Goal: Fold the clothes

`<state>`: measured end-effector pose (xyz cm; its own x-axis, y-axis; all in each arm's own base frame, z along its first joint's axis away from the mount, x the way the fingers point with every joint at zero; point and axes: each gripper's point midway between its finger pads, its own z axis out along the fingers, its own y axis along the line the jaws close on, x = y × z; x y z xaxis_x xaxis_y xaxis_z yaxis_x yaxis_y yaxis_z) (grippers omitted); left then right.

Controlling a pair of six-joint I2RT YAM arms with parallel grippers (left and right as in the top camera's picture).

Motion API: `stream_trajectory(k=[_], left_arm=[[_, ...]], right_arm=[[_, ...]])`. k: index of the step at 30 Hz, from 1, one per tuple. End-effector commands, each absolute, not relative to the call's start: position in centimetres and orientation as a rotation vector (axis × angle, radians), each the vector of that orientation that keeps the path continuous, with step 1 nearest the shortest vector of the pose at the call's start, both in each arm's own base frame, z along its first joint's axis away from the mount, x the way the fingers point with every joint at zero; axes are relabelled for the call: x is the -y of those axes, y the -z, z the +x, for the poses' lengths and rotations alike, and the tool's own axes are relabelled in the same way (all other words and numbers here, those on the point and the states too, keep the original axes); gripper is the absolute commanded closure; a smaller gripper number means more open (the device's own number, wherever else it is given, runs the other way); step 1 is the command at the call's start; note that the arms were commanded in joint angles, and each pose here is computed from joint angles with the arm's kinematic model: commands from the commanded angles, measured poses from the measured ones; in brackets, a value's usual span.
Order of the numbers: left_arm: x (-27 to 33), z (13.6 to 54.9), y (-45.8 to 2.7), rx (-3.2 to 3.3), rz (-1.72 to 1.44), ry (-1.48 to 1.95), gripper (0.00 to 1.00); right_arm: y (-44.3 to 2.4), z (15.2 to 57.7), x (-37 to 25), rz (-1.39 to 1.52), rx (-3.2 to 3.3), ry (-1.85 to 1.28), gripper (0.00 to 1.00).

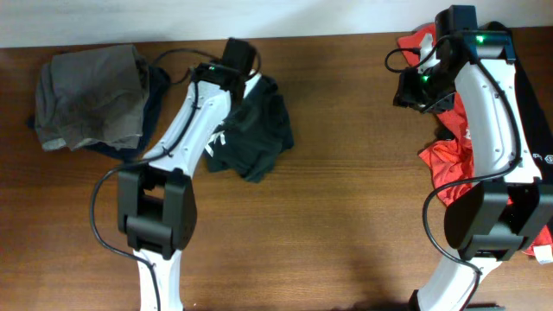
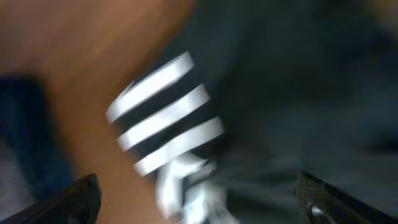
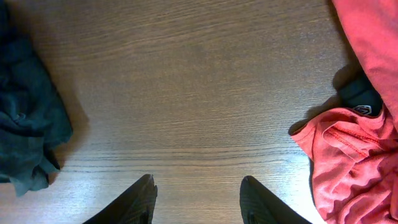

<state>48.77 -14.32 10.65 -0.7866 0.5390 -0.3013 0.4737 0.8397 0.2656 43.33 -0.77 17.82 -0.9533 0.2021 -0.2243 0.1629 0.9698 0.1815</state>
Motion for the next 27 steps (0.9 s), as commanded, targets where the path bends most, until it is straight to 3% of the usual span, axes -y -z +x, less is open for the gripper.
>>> stream_trajectory(k=[1, 18, 25, 27], left_arm=[[21.6, 48.2, -15.3, -2.573, 0.6, 0.359, 0.01], [25.4, 48.5, -2.9, -2.825, 0.095, 0.344, 0.01], [26.2, 48.7, -0.7, -2.835, 0.004, 0.343, 0.01], [26.9, 48.5, 0.0, -2.839, 0.017, 0.348, 0.09]], right_arm=[[-18.8, 43.8, 1.7, 0.288, -2.837, -0.215, 0.51], [-18.6, 43.2, 2.9, 0.333, -2.853, -0.21, 0.51], [-18.6, 43.2, 2.9, 0.333, -2.854, -0.21, 0.51], [-18.6, 43.2, 2.9, 0.333, -2.854, -0.21, 0.51]])
